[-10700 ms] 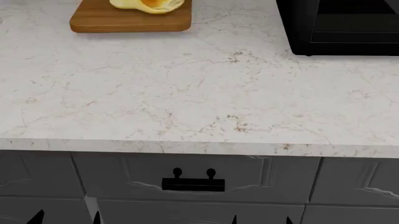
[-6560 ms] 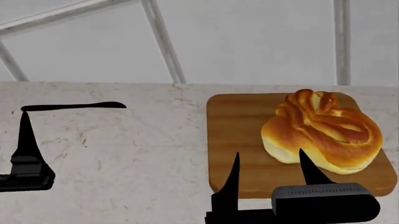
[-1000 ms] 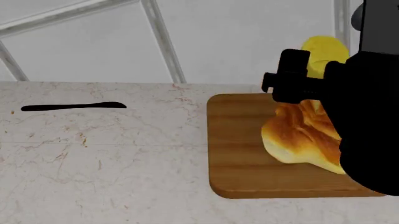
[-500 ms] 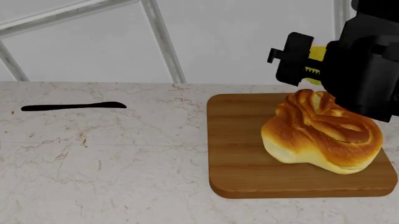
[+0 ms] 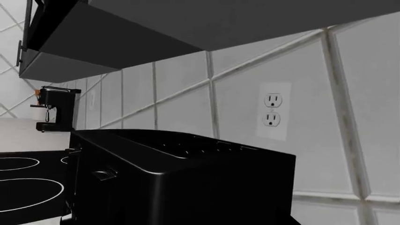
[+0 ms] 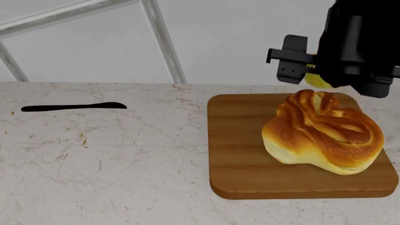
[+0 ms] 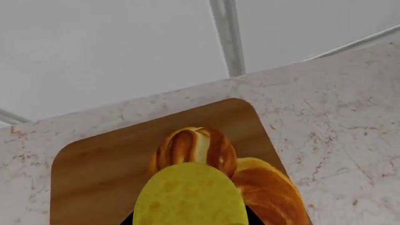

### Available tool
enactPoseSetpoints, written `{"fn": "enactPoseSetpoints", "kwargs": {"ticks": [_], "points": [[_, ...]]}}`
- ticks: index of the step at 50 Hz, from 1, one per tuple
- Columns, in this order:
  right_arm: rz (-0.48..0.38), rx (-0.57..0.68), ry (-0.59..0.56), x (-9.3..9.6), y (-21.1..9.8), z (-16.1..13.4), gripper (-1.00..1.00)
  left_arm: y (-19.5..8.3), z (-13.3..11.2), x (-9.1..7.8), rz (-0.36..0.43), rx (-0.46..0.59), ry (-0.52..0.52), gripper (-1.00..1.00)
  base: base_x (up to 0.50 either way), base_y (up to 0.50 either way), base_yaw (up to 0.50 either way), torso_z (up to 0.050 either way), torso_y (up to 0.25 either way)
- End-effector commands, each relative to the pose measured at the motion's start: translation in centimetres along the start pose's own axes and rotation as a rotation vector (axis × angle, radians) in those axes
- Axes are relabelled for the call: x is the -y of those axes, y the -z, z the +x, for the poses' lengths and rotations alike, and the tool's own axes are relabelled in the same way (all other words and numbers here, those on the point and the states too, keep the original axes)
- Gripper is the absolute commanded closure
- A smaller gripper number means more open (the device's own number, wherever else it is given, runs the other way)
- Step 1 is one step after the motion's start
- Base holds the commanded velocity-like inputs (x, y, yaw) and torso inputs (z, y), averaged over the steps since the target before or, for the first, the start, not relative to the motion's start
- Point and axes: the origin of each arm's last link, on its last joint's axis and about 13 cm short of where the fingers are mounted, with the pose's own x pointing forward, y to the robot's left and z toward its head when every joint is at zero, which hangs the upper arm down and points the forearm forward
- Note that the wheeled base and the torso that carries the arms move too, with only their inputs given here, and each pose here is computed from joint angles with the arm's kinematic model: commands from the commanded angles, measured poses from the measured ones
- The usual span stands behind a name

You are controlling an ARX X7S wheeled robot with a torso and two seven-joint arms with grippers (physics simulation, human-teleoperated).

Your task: Pick up the wedge of cheese and place it on the slice of bread to prepare a simple cheese on bread dish.

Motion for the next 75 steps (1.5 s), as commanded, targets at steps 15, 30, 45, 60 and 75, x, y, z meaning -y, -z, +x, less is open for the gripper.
{"fn": "enactPoseSetpoints", "kwargs": {"ticks": [15,30,45,60,75], "points": [[0.017,-0.081,0.057,0.8,1.0,3.1,1.00,1.0,0.0,-0.7,0.056,-0.033,0.011,-1.00,0.00,0.01,0.00,0.000,0.000],[0.004,-0.084,0.069,0.4,1.6,3.8,1.00,0.9,0.0,-0.7,0.050,-0.027,0.013,-1.00,0.00,0.01,0.00,0.000,0.000],[-0.006,-0.091,0.082,0.2,1.9,4.3,1.00,1.0,-0.1,-0.7,0.048,-0.025,0.012,-1.00,0.00,0.01,0.00,0.000,0.000],[0.003,-0.105,0.104,0.6,2.7,5.2,1.00,1.0,-0.1,-0.7,0.046,-0.025,0.014,-1.00,0.00,0.01,0.00,0.000,0.000],[0.001,-0.085,0.110,0.6,2.7,5.4,1.00,1.0,-0.1,-0.7,0.043,-0.023,0.015,-1.00,0.00,0.01,0.00,0.000,0.000]]}}
